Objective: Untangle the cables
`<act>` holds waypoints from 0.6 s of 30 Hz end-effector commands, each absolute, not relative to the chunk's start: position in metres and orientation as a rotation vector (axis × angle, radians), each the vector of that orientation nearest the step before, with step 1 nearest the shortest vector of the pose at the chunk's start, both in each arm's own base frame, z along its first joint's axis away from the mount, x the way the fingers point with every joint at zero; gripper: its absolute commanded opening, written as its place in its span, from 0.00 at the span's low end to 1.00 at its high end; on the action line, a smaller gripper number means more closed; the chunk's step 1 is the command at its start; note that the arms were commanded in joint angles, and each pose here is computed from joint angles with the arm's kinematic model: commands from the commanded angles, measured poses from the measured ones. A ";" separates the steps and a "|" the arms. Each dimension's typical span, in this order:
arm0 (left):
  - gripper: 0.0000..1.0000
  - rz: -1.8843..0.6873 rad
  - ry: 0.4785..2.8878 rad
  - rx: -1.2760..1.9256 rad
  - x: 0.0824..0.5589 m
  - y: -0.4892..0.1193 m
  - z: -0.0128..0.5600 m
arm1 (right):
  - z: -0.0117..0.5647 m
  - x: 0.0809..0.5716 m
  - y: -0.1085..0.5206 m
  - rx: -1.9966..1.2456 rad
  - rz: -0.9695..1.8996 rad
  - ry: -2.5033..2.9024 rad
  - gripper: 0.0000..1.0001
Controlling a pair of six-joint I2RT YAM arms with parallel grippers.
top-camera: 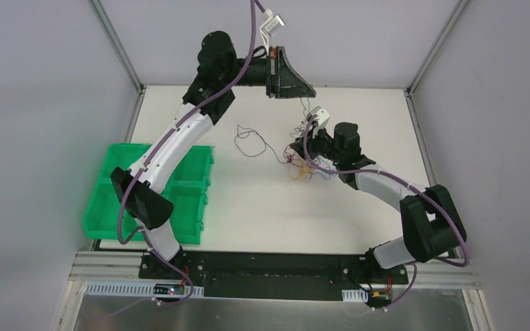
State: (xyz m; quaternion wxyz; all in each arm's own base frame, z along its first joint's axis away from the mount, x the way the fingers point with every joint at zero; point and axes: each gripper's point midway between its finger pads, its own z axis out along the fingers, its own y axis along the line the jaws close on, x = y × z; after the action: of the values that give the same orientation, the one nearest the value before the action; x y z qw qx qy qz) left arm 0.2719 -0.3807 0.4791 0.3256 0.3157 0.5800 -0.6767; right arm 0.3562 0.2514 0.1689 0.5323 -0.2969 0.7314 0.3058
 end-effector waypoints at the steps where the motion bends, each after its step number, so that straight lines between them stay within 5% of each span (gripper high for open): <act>1: 0.00 -1.654 1.318 0.836 0.272 -0.352 0.551 | 0.160 0.373 0.240 -0.776 0.588 1.660 0.33; 9: 0.00 -1.392 1.093 0.776 0.281 -0.295 0.635 | 0.092 0.358 0.185 -0.936 0.435 1.799 0.19; 12: 0.00 -1.333 1.034 0.742 0.280 -0.277 0.656 | 0.073 0.358 0.160 -0.986 0.366 1.858 0.02; 18: 0.00 -1.221 1.014 0.657 0.286 -0.240 0.675 | 0.049 0.358 0.121 -1.064 0.264 1.947 0.00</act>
State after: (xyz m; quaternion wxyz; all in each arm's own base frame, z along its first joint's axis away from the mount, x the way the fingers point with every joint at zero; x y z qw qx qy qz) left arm 0.2954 -0.2685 0.6484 0.6006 0.3049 0.4676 -0.5724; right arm 0.3593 0.1397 0.0610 0.4657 -0.3836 0.7858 0.1358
